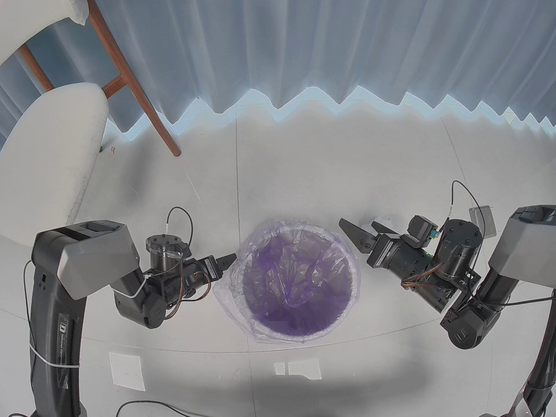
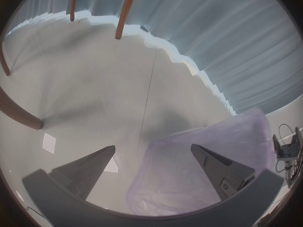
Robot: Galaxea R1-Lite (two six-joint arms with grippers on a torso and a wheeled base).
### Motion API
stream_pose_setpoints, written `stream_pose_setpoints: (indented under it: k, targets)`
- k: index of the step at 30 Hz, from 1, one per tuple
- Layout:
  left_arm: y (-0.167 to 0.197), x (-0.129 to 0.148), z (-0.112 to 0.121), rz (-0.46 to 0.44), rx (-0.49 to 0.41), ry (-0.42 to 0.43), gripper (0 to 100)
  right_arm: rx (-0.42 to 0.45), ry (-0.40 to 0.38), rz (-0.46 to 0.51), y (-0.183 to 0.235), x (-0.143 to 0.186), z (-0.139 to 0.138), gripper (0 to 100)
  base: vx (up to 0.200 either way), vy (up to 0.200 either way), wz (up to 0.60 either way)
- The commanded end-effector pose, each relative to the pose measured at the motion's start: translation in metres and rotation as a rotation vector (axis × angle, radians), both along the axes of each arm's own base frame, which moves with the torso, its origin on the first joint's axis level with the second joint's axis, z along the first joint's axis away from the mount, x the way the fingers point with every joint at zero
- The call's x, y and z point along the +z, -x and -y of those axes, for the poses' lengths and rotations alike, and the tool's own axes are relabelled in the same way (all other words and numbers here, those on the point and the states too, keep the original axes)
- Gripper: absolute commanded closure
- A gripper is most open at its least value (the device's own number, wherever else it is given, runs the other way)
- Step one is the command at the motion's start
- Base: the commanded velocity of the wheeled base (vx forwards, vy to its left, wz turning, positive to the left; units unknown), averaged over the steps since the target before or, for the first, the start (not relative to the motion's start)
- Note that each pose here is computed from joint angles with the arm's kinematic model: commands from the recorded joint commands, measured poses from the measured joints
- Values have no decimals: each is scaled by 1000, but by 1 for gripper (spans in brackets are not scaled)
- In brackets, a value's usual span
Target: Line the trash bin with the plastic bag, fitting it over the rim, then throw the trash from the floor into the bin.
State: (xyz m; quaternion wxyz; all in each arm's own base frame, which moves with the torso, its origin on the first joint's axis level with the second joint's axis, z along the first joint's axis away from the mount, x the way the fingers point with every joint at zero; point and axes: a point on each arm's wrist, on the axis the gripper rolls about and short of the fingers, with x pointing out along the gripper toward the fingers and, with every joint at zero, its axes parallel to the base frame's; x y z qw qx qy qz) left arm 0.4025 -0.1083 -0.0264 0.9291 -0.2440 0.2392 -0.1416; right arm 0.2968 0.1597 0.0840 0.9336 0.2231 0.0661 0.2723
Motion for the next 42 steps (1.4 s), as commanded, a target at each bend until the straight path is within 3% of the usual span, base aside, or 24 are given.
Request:
stream_pose_setpoints:
  k: [1, 5, 9, 13, 20, 23, 27, 35, 39, 42]
  targets:
    - [49, 57, -23, 127, 31, 45, 0, -69, 17, -66, 18, -9, 13, 0, 0, 0, 0]
    - [98, 87, -47, 189, 67, 63, 0, -71, 11, -168, 49, -14, 25, 0, 0, 0, 0]
    - [137, 101, -63, 194, 116, 116, 0, -55, 61, -262, 75, -26, 34, 0, -150, 0, 0]
    - [152, 115, -69, 203, 158, 183, 0, -48, 143, -381, 91, -50, 39, 0, -200, 0, 0]
    - [163, 143, -79, 320, 214, 192, 0, 2, 271, -503, 101, -92, 19, 0, -57, 0, 0]
    - [169, 150, -82, 348, 230, 201, 0, 29, 296, -500, 100, -101, 8, 0, 0, 0, 0]
    - [176, 152, -87, 364, 302, 170, 0, 97, 300, -420, 78, -120, -30, 0, 0, 150, 0]
    - [188, 154, -87, 364, 302, 172, 0, 130, 325, -379, 53, -137, -65, 0, 0, 200, 0]
    - [191, 154, -85, 363, 288, 179, 0, 112, 341, -386, 44, -142, -76, 0, 0, 50, 0]
    - [199, 150, -77, 339, 255, 173, 0, 32, 377, -397, 31, -156, -85, 0, 0, 0, 0]
